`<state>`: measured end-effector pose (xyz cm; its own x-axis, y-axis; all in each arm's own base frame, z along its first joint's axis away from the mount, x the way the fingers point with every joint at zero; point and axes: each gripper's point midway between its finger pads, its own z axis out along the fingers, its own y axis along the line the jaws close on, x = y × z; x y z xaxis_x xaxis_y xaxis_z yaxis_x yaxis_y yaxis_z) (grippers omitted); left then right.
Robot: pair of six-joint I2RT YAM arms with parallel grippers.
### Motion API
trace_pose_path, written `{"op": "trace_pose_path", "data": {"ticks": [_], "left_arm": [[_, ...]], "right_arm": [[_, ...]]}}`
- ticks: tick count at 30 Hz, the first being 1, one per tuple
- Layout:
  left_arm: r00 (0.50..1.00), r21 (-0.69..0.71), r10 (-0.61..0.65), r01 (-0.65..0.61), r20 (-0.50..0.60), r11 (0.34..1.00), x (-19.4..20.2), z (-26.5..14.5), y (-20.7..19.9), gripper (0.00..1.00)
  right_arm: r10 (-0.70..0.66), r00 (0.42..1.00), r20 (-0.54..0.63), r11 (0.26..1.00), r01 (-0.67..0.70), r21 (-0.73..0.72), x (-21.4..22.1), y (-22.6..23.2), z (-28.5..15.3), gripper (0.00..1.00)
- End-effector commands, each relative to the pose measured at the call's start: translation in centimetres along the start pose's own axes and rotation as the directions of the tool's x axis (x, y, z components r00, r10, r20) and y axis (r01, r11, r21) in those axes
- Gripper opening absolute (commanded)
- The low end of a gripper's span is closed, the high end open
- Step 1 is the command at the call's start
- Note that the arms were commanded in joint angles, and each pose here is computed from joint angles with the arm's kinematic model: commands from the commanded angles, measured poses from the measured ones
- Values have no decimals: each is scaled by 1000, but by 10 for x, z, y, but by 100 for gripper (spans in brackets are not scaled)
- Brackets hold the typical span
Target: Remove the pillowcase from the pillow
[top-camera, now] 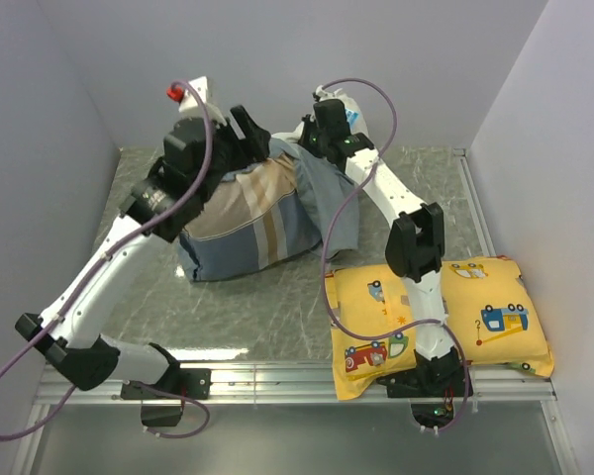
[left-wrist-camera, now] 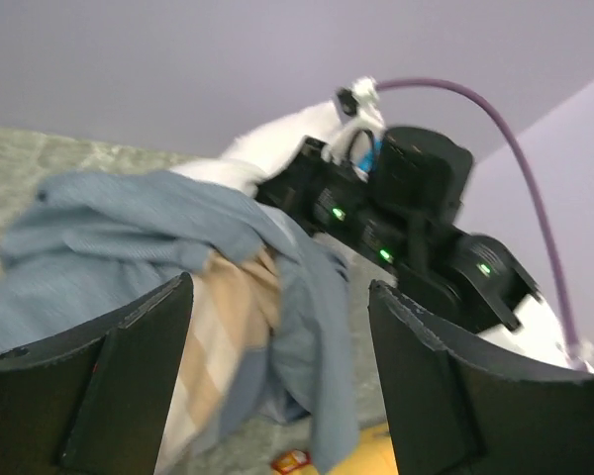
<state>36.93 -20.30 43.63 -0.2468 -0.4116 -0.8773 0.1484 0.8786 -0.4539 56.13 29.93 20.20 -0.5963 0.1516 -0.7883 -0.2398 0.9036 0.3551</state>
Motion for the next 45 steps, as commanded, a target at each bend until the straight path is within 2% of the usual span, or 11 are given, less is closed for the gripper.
{"op": "trace_pose_path", "data": {"ticks": [1,8,13,16,17,20,32,39,41,44,45], "left_arm": [[998,-110,-45,39,-52,993,61,18,10,77],[991,-211,-114,97,-70,973,145,61,-3,78],[992,-380,-121,107,-15,919,153,81,17,74],[997,-461,-73,65,1,885,152,83,32,44],[998,-473,-68,67,16,879,146,80,35,25],[995,-491,-80,100,62,865,119,72,58,0],[936,-599,-161,326,313,731,-10,-6,227,0],[941,-615,-139,308,307,726,-14,-28,241,0],[952,-571,-156,284,264,770,-6,-19,232,1],[969,-542,-180,246,172,804,15,2,225,0],[970,-542,-187,242,156,805,21,6,225,0]], "right_arm": [[42,978,-206,997,-27,76,67,-21,1,0],[24,989,-149,996,-10,92,57,-19,-22,0],[18,988,-151,995,-2,102,64,-24,-29,0],[8,990,-144,991,10,130,63,-30,-33,0],[2,990,-143,990,18,138,62,-33,-35,0],[3,992,-129,982,21,187,60,-46,-40,0],[96,995,-14,950,-88,301,12,-112,-82,0],[103,994,-25,948,-91,305,3,-124,-67,0],[92,994,-55,961,-74,266,6,-117,-60,0],[46,999,8,982,-47,182,-14,-91,-74,23],[24,1000,11,987,-25,159,-12,-77,-78,40]]}}
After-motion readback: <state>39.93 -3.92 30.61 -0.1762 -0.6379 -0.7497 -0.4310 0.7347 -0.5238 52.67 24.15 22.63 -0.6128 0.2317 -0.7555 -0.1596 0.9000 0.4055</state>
